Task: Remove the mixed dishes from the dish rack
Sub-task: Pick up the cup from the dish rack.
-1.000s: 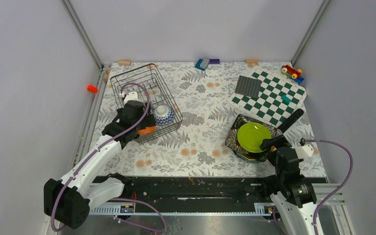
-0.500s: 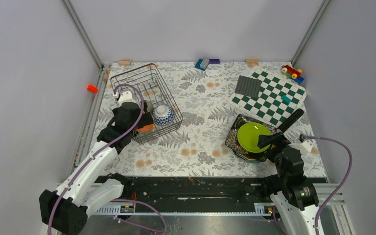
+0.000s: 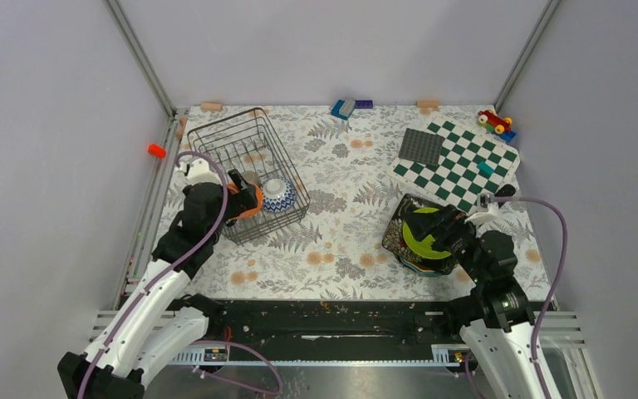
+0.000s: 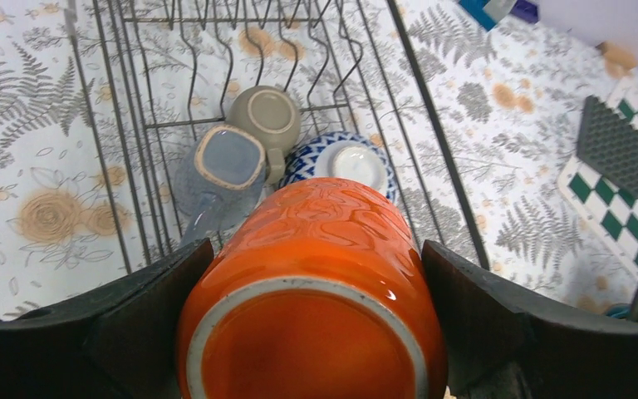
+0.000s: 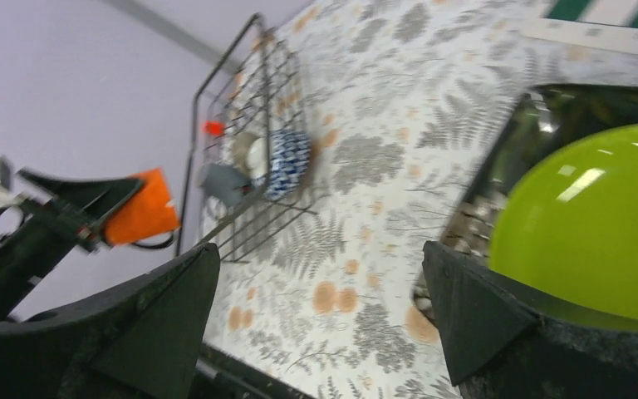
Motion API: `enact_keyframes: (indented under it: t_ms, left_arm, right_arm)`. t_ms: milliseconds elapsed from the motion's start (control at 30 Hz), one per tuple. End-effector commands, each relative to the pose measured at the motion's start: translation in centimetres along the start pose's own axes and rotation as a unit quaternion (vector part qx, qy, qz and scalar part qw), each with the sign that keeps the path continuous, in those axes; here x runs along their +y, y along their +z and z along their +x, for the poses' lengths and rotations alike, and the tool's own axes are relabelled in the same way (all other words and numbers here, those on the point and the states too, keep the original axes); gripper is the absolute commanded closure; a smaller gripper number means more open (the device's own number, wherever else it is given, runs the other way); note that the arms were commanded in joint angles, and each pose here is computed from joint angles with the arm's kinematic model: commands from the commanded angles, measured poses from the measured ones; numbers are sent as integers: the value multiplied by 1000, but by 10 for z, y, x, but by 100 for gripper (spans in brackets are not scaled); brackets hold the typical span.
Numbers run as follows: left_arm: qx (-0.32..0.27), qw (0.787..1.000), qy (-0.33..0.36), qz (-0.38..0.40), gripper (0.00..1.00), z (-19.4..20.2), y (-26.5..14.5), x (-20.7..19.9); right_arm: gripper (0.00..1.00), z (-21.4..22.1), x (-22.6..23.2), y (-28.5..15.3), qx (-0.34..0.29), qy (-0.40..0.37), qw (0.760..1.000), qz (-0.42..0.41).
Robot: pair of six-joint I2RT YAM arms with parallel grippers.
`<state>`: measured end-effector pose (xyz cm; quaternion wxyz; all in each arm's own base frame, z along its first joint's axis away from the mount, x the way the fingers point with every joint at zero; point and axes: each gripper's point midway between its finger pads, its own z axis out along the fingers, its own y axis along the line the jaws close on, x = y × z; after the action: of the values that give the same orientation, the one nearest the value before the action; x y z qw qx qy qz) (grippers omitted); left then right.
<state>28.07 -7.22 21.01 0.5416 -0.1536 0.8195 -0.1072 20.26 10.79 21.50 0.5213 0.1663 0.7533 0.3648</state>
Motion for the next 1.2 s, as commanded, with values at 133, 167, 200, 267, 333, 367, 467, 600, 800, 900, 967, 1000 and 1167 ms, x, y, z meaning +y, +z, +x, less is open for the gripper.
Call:
enact_keyframes:
  t_ms: [133,167,200,267,333,367,467,600,800,900,967,1000,1167]
  left_arm:
    - [-76,985,-98,120,100,-52,-11,-55]
    - [-72,982,-108,137,100,-53,-13,-62]
    - [-68,978,-118,157,100,-53,-16,-70]
    - [-55,967,-140,207,100,-54,-25,-88]
    - [-42,947,-157,276,100,-55,-39,-111]
    - [-33,937,-166,306,100,-55,-46,-121]
    - [1,904,-188,383,100,-52,-66,-145]
    - [42,861,-229,453,100,-45,-87,-163]
    - [67,828,-260,492,100,-39,-103,-171]
    - [65,817,-272,505,100,-41,-110,-172]
    - [63,813,-273,510,100,-42,-114,-172]
    - [61,812,-274,512,100,-43,-116,-172]
    - [60,806,-280,519,100,-42,-124,-173]
  right_arm:
    - [1,-5,99,0,38,-34,967,-250]
    - [1,-3,105,-1,46,-37,962,-267]
    - [1,0,110,1,56,-41,957,-281]
    - [1,5,120,3,67,-53,948,-307]
    - [1,9,132,5,70,-67,937,-335]
    - [2,11,140,6,70,-74,930,-353]
    - [3,16,172,5,72,-109,902,-411]
    - [6,36,212,10,85,-166,868,-460]
    - [10,59,250,23,88,-201,840,-496]
    - [13,68,257,32,102,-199,838,-498]
    - [13,76,257,38,108,-204,839,-493]
    - [14,80,257,42,109,-206,842,-487]
    - [25,95,271,41,123,-212,830,-500]
